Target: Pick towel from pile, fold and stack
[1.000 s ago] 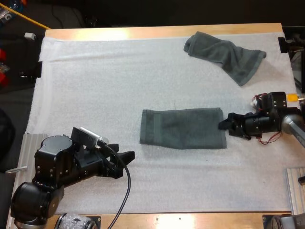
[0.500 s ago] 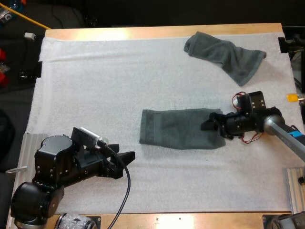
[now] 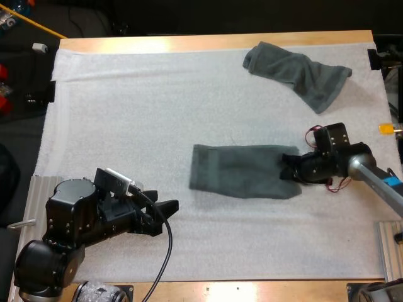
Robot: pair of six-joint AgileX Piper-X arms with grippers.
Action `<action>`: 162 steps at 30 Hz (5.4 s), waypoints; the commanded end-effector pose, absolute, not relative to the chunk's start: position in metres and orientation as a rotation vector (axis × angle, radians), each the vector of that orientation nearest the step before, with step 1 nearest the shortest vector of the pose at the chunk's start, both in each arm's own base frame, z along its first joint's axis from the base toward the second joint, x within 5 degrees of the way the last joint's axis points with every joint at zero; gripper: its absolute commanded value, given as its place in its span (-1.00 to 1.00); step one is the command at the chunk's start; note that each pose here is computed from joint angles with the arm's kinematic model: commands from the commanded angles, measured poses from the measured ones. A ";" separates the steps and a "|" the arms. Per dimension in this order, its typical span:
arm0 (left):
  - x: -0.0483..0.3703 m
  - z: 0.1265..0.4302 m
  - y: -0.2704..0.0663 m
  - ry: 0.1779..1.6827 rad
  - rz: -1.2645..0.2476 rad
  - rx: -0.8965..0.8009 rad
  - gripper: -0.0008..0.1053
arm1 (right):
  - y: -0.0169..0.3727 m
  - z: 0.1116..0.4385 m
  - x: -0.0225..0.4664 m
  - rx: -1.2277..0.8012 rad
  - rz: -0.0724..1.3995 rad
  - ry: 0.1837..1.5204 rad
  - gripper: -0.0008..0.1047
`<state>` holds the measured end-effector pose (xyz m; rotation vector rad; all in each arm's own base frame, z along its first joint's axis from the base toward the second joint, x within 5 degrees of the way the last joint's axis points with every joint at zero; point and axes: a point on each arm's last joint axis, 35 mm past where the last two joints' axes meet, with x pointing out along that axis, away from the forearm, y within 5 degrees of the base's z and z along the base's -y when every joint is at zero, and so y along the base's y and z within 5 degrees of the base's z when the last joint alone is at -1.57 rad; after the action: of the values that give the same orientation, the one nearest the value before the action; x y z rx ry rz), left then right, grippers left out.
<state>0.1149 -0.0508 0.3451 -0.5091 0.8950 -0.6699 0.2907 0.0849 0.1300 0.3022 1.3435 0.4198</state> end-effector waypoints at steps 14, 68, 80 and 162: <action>0.115 0.346 -0.051 0.897 -0.665 -0.518 0.14 | 0.060 0.208 0.265 -0.302 0.162 1.330 -0.99; 0.113 0.343 -0.050 0.927 -0.643 -0.510 0.14 | 0.164 0.201 0.271 0.108 0.413 1.269 0.36; 0.113 0.343 -0.050 0.927 -0.643 -0.510 0.14 | 0.186 0.185 0.271 0.226 0.500 1.326 0.36; 0.214 0.279 -0.109 1.143 -0.720 -0.527 0.14 | 0.075 0.372 0.090 -0.002 0.507 0.811 0.36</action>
<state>0.2124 -0.1073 0.2768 -0.5215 1.1638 -0.7147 0.0907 0.0762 0.3708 0.0165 0.8126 0.5077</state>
